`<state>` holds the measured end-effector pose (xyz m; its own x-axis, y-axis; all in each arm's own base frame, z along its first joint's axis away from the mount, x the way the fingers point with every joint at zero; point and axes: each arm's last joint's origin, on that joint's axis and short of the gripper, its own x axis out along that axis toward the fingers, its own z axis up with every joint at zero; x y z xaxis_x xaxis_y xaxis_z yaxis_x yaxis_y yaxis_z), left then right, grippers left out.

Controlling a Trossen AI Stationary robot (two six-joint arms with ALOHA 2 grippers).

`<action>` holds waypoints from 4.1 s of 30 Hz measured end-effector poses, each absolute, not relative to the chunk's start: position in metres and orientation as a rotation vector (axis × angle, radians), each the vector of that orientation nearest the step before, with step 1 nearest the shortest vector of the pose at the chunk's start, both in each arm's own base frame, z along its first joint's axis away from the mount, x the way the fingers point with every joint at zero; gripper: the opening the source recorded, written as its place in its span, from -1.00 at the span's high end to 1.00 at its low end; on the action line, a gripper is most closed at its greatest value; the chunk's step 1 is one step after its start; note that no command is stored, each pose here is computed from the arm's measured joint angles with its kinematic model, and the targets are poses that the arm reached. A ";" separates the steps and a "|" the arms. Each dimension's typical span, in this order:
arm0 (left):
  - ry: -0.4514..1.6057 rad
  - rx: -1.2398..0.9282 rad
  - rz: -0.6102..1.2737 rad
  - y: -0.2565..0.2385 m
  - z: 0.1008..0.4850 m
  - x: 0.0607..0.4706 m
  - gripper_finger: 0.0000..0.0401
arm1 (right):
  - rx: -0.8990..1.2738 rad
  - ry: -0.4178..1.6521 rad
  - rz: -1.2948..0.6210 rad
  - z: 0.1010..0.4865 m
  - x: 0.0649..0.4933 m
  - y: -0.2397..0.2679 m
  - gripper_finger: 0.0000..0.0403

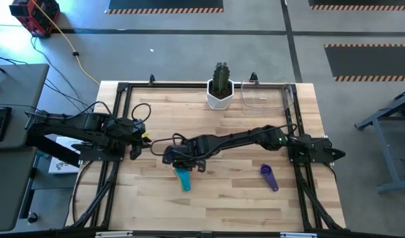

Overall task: Nest measuring cups in basket
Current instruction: Put the light blue measuring cup on top of the green measuring cup, then put the dark blue measuring cup on top of the light blue measuring cup

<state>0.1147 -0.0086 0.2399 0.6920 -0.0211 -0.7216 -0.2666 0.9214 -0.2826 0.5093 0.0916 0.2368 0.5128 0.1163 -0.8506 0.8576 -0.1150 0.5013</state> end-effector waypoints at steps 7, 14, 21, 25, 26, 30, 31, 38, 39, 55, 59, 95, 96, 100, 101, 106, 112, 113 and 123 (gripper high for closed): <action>0.835 -0.405 0.094 -0.010 0.238 0.113 0.48 | 1.573 0.918 -0.733 0.238 0.507 0.102 0.63; 0.846 -0.416 0.044 -0.015 0.239 0.113 0.48 | 1.562 1.006 -0.770 0.235 0.490 0.148 0.63; 0.850 -0.415 0.026 -0.018 0.239 0.112 0.48 | 1.490 1.060 -0.997 0.228 0.464 0.172 0.63; 0.851 -0.420 0.026 -0.018 0.239 0.112 0.48 | 1.428 1.086 -1.078 0.217 0.460 0.172 0.63; 0.851 -0.421 0.026 -0.018 0.239 0.112 0.48 | 1.419 1.081 -1.081 0.212 0.462 0.172 0.63; 0.850 -0.421 0.026 -0.018 0.239 0.112 0.48 | 1.382 1.067 -1.055 0.196 0.472 0.167 0.63; 0.850 -0.422 0.026 -0.018 0.239 0.112 0.48 | 1.381 1.068 -1.054 0.193 0.474 0.166 0.63; 0.850 -0.430 0.030 -0.018 0.239 0.112 0.48 | 1.384 1.063 -1.000 0.182 0.484 0.160 0.63; 0.851 -0.439 0.035 -0.018 0.239 0.112 0.48 | 1.384 1.074 -0.988 0.182 0.485 0.160 0.63; 0.851 -0.445 0.037 -0.018 0.239 0.112 0.48 | 1.300 1.200 -0.936 0.181 0.477 0.169 0.63; 0.851 -0.444 0.037 -0.018 0.239 0.112 0.48 | 1.247 1.268 -0.948 0.180 0.468 0.176 0.63; 0.809 -0.438 0.056 -0.018 0.241 0.115 0.48 | 0.667 1.245 -0.852 0.268 0.406 0.172 0.63; 0.802 -0.439 0.054 -0.018 0.241 0.115 0.48 | 0.661 1.252 -0.865 0.268 0.401 0.170 0.63; 0.765 -0.444 0.044 -0.018 0.244 0.118 0.48 | 0.670 1.286 -0.976 0.268 0.369 0.160 0.63; 0.760 -0.445 0.042 -0.018 0.245 0.118 0.48 | 0.684 1.281 -1.010 0.269 0.360 0.158 0.63; 0.726 -0.446 0.036 -0.018 0.247 0.120 0.48 | 0.734 1.268 -1.081 0.279 0.317 0.151 0.63; 0.707 -0.426 0.090 -0.017 0.247 0.121 0.48 | 0.764 1.295 -1.108 0.285 0.275 0.142 0.63; 0.706 -0.425 0.094 -0.017 0.247 0.121 0.48 | 0.769 1.296 -1.109 0.284 0.268 0.141 0.63; 0.701 -0.419 0.110 -0.016 0.247 0.121 0.48 | 0.890 1.308 -1.094 0.250 0.229 0.133 0.60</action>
<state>0.1210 -0.0162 0.2471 0.7620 -0.0407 -0.6463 -0.2367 0.9114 -0.3365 0.2295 0.1333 0.2495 -0.0577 -0.1103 -0.9922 0.9570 0.2769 -0.0864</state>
